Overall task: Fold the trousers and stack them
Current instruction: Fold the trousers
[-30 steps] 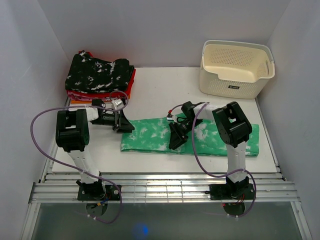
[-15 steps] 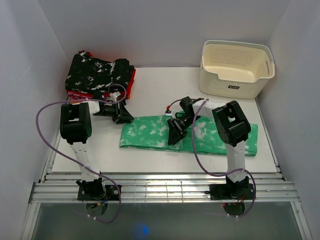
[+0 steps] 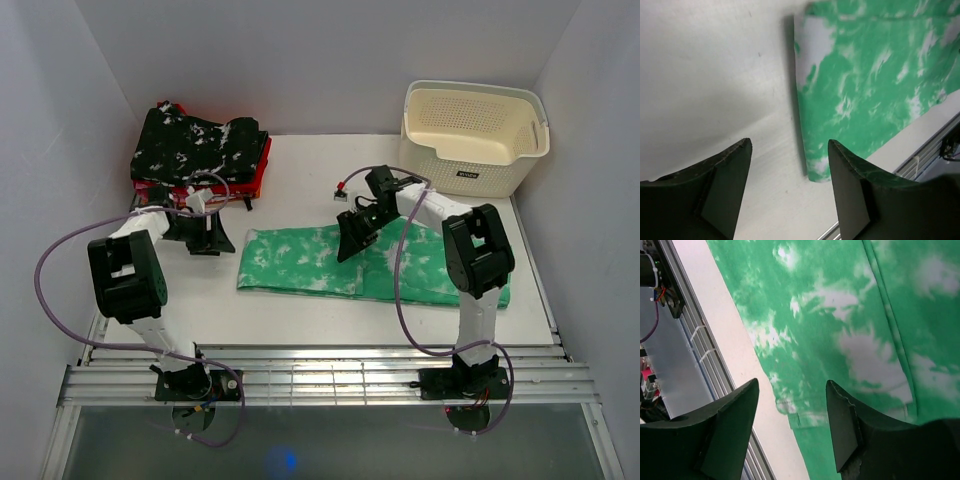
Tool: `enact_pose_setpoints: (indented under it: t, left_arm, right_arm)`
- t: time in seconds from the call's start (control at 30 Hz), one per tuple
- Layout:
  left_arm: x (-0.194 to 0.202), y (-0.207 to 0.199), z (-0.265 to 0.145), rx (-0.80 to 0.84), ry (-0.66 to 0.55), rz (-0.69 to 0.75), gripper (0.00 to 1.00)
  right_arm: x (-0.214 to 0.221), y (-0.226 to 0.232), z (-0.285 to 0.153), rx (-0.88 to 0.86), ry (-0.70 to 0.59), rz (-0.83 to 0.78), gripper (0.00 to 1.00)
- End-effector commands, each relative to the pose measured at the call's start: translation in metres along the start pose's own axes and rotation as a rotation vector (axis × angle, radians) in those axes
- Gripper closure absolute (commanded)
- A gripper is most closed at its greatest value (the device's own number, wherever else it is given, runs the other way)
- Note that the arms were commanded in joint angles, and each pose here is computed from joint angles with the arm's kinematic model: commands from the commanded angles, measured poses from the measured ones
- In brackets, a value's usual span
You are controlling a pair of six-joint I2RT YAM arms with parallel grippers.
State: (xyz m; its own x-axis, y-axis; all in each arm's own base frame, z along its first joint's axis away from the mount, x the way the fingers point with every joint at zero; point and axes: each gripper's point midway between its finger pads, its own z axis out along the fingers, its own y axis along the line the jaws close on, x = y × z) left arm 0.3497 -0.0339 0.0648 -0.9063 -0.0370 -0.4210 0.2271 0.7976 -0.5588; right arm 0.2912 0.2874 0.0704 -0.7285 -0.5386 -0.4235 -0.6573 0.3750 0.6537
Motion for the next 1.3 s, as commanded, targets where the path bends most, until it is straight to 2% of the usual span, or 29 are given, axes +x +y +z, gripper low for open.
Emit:
enact_pose_setpoints:
  t: [0.0, 0.23, 0.33, 0.6, 0.77, 0.83, 0.97, 1.07, 1.1, 1.27]
  left_arm:
    - [0.043, -0.002, -0.001, -0.011, 0.078, 0.024, 0.29]
    - [0.056, -0.004, 0.017, 0.039, 0.063, -0.065, 0.33]
    - [0.053, -0.004, 0.019, 0.048, 0.044, -0.069, 0.33]
    - [0.044, -0.007, 0.016, 0.048, 0.014, -0.064, 0.30]
    - [0.038, -0.014, 0.012, 0.064, -0.011, -0.043, 0.28]
    - [0.037, -0.015, 0.011, 0.067, -0.012, -0.044, 0.28]
    - [0.038, -0.015, 0.011, 0.068, -0.014, -0.040, 0.28]
    - [0.036, -0.015, 0.011, 0.070, -0.020, -0.038, 0.28]
    - [0.035, -0.016, 0.010, 0.072, -0.024, -0.036, 0.28]
    - [0.030, -0.019, 0.005, 0.067, -0.047, -0.012, 0.28]
  right_arm:
    - [0.000, 0.002, -0.027, 0.082, -0.037, -0.035, 0.38]
    - [0.033, -0.024, -0.038, 0.225, 0.021, 0.081, 0.42]
    - [0.042, -0.032, -0.039, 0.261, 0.033, 0.136, 0.37]
    - [0.050, -0.038, -0.011, 0.150, 0.067, 0.254, 0.33]
    - [0.037, -0.029, -0.003, 0.037, 0.042, 0.272, 0.39]
    - [0.033, -0.026, -0.003, 0.020, 0.035, 0.268, 0.50]
    - [0.024, -0.017, -0.010, 0.004, 0.009, 0.249, 0.59]
    - [0.017, -0.010, -0.016, 0.004, -0.011, 0.228, 0.79]
    - [0.016, -0.009, -0.017, 0.008, -0.015, 0.220, 0.90]
    - [0.012, 0.005, -0.034, 0.024, -0.052, 0.196, 0.92]
